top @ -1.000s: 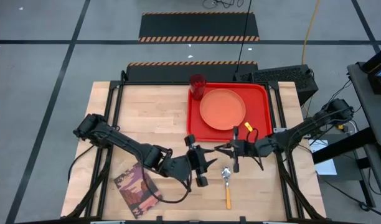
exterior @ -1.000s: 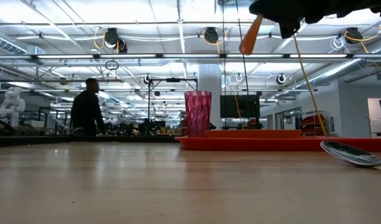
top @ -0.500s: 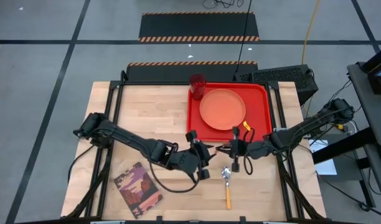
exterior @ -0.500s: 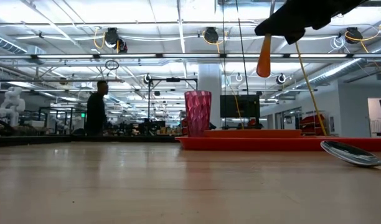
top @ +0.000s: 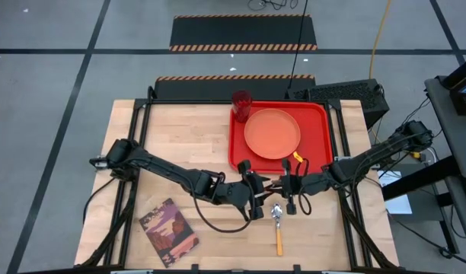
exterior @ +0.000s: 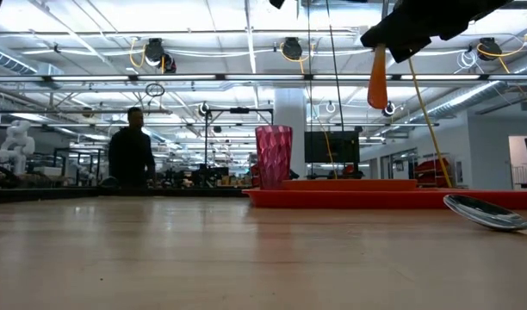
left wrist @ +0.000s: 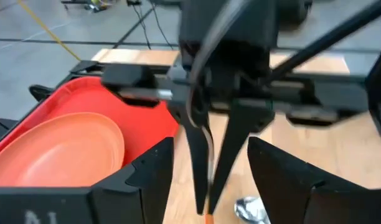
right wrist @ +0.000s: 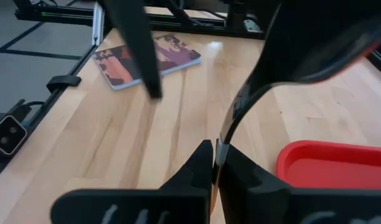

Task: Pick and place plate/cup/fork/spoon on tray
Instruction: Put the orange fork beside the orange plate on the red tray

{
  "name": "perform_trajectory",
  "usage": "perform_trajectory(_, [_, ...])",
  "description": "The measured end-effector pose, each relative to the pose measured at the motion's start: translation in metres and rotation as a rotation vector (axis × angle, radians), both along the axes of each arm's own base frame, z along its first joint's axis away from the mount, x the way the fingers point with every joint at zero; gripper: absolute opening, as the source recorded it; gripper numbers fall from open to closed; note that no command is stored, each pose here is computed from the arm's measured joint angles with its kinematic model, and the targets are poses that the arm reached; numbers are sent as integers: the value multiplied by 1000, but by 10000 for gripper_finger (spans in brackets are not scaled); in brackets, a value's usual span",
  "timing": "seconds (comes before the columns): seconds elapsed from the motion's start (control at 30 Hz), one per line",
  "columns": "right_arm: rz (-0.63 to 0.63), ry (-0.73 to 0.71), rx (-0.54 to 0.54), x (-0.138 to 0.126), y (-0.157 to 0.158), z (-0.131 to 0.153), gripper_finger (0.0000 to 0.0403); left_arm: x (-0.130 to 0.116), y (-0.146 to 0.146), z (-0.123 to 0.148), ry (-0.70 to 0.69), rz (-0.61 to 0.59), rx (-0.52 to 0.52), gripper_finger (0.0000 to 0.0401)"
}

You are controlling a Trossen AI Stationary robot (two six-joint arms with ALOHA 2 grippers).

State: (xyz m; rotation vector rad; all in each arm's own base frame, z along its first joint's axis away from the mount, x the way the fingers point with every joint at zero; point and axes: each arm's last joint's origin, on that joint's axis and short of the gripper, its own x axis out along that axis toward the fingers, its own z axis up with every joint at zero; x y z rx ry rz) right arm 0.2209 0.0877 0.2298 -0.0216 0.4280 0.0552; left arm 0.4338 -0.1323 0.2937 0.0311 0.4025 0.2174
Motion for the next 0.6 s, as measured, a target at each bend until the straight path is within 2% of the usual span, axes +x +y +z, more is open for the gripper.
perform_trajectory(0.13, [22,5,8,0,1,0,0,1,1,3,-35,40,-10,220])
perform_trajectory(0.3, [22,11,5,0,1,-1,0,5,1,9,-117,44,-26,207])
perform_trajectory(0.47, [23,11,6,0,1,-1,0,9,0,9,-150,35,17,170])
perform_trajectory(0.6, [20,11,5,0,1,-1,0,10,1,5,-130,39,51,119])
